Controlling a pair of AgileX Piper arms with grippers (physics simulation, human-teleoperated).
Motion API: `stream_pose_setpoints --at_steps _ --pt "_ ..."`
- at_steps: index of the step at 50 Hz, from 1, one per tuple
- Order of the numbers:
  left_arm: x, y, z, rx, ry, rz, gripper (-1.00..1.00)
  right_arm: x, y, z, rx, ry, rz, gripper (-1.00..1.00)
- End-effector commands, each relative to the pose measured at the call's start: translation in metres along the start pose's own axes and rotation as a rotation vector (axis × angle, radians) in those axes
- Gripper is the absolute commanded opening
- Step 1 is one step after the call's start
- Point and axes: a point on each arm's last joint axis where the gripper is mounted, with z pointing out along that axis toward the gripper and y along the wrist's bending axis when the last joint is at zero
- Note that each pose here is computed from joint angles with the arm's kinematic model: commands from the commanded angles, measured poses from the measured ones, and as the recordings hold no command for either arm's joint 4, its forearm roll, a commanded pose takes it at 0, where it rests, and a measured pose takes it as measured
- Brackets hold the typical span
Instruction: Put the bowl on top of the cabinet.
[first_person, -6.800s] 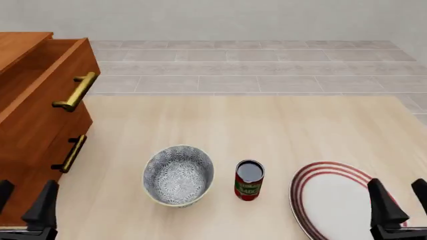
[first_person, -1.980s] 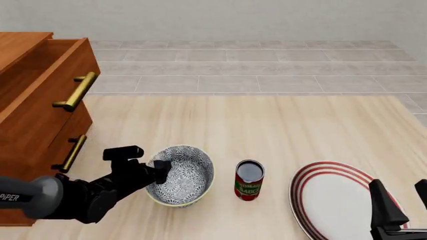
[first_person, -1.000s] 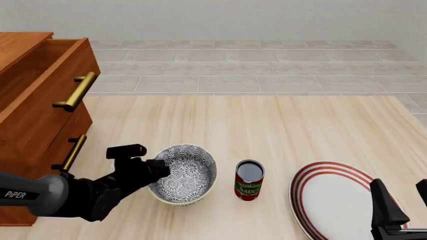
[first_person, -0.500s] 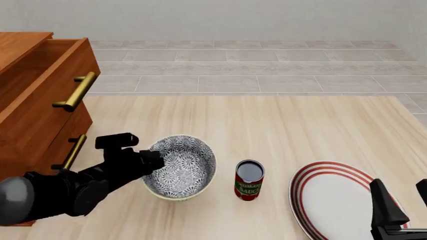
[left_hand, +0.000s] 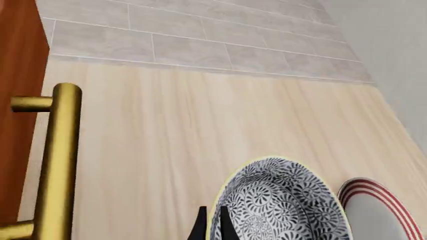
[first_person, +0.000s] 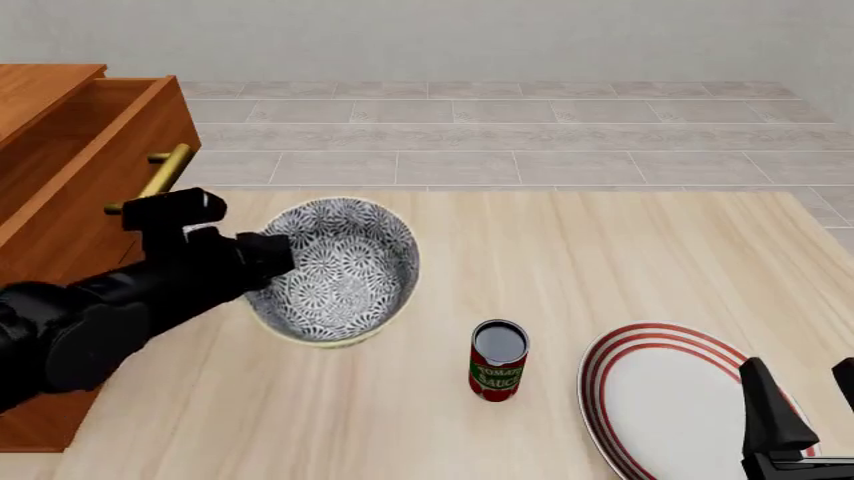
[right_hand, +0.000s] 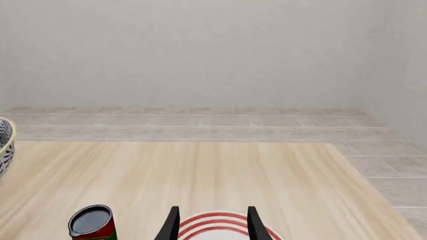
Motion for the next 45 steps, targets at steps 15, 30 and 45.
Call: stream_pose_setpoints --at_steps 15,30,45 --pt "-0.077 -0.034 -0.076 0.059 -0.102 -0.053 -1.00 0.000 0.000 0.000 -0.001 0.001 0.000 1.00" --pt "-0.121 -0.038 -0.129 0.036 -0.203 -0.051 -1.00 0.000 0.000 0.000 -0.002 0.000 0.006 1.00" --pt "-0.148 -0.031 -0.169 -0.050 -0.282 -0.051 -1.00 0.000 0.000 0.000 -0.006 0.002 0.006 1.00"
